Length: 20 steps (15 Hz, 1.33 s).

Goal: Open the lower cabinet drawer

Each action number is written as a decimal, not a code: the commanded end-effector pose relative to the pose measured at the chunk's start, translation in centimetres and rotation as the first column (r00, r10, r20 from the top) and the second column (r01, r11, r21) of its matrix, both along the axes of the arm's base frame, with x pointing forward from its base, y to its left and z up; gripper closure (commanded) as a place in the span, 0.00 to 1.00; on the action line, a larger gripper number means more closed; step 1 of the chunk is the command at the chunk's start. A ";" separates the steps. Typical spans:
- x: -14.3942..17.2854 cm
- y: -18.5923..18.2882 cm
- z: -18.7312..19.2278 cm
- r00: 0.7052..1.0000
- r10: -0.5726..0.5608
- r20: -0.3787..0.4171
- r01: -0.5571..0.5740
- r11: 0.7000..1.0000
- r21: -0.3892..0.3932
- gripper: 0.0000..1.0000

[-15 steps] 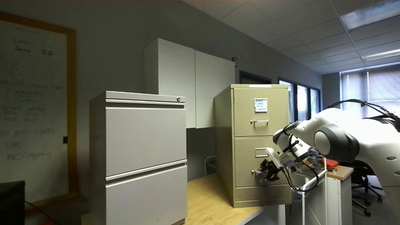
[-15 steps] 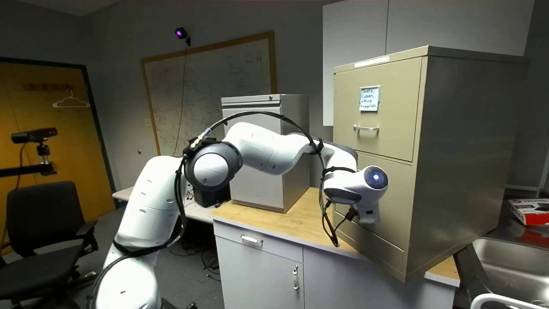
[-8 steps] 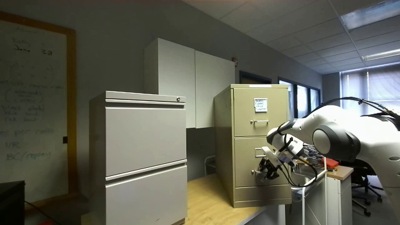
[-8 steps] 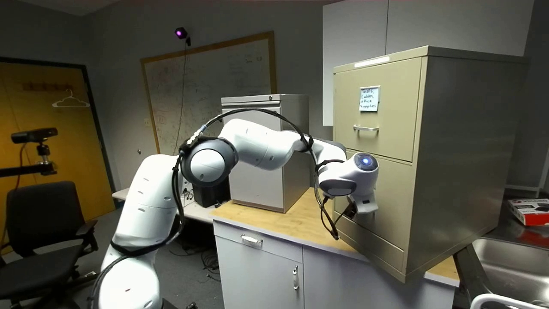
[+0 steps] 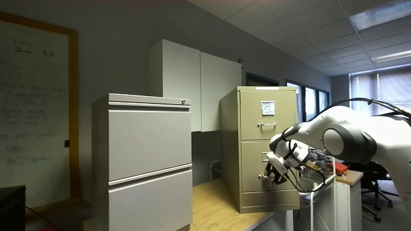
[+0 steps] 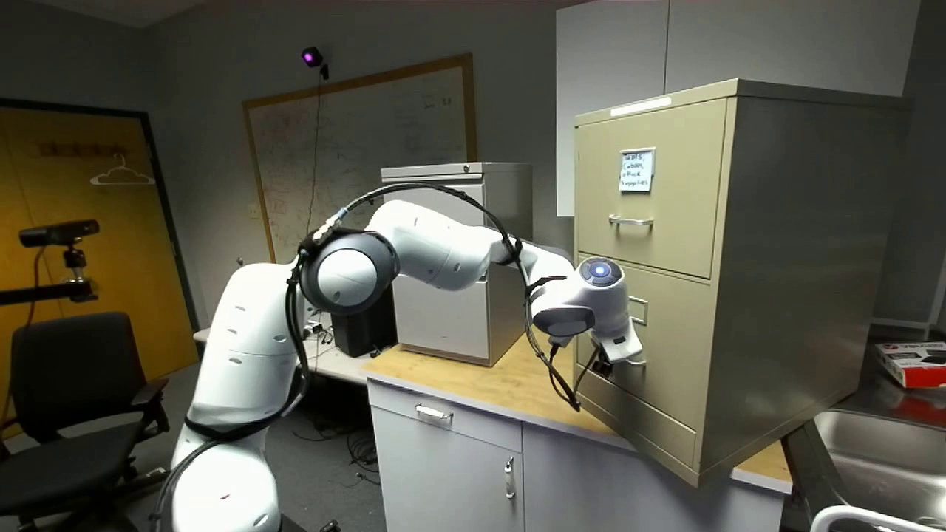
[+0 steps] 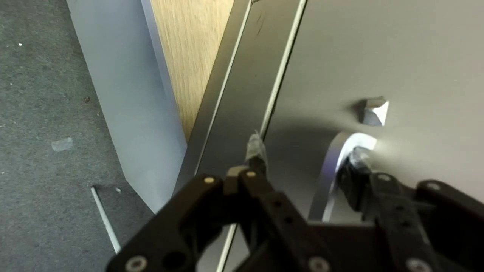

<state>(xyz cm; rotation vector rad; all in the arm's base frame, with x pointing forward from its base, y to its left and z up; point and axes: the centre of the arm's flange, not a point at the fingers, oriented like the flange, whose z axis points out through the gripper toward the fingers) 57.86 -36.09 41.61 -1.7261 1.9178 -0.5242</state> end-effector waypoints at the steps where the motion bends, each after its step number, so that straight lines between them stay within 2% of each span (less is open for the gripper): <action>1: -5.1 5.1 -2.7 0.991 0.122 -0.054 -0.120 0.991 0.052 0.74; 6: -5.9 4.1 -4.7 0.996 0.090 0.005 -0.090 0.994 0.057 0.74; 15: -7.4 3.0 -7.7 0.980 0.041 0.195 -0.077 0.980 0.182 0.74; 18: -8.8 3.3 -7.2 0.972 0.039 0.230 -0.092 0.970 0.225 0.74; 20: -10.0 4.5 -5.4 0.974 0.053 0.221 -0.109 0.962 0.250 0.74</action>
